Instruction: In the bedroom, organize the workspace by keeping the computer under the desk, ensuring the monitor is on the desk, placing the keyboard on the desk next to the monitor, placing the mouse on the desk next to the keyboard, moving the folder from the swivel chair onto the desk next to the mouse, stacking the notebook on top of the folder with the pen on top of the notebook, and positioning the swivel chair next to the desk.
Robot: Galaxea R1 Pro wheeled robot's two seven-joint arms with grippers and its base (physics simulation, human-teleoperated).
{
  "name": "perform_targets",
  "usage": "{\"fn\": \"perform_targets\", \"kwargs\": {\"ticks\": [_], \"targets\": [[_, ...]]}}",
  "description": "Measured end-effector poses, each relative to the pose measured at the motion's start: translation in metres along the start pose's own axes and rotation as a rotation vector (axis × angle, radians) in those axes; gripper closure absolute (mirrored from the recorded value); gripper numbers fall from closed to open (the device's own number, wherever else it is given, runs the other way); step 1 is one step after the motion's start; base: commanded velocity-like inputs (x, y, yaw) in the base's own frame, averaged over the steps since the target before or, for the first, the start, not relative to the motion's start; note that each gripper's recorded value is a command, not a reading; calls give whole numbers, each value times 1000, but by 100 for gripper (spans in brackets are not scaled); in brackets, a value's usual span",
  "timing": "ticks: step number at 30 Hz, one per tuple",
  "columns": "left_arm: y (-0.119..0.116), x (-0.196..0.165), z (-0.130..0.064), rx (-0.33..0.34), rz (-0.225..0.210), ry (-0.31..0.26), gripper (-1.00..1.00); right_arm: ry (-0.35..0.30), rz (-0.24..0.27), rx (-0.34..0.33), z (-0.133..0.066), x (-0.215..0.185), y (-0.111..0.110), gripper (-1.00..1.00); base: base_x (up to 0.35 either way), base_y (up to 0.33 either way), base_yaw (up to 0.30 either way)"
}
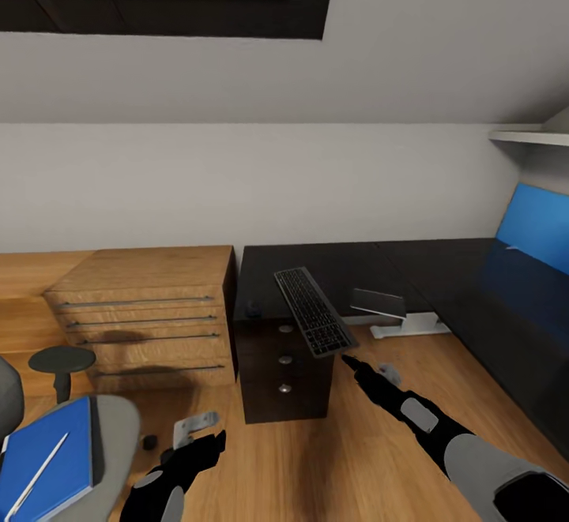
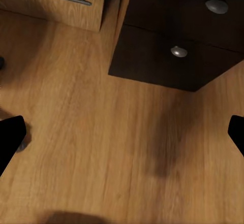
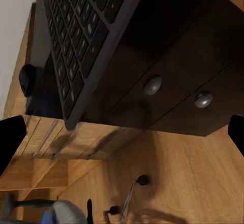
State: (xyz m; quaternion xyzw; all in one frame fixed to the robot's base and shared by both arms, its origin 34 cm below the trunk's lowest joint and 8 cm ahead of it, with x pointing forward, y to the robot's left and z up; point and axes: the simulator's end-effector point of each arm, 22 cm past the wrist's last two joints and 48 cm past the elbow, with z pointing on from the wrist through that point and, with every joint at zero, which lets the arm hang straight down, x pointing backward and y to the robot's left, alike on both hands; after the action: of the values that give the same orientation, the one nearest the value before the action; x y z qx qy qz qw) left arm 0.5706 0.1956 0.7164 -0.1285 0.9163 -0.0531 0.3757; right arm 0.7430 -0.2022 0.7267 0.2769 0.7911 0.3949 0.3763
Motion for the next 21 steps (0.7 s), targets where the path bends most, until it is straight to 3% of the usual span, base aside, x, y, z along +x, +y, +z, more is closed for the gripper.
{"fn": "perform_targets", "kwargs": {"ticks": [6,14,21], "targets": [[-3,10,7,11,7,6,-100,30,74,-55,-3,7,-5,-100,0,0,0],[-24,33,17,48,50,32,-100,30,81,-68,1,11,-13,-100,0,0,0],[-24,36,17,50,56,37,-100,31,78,-70,1,12,-12,-100,1,0,0]]}}
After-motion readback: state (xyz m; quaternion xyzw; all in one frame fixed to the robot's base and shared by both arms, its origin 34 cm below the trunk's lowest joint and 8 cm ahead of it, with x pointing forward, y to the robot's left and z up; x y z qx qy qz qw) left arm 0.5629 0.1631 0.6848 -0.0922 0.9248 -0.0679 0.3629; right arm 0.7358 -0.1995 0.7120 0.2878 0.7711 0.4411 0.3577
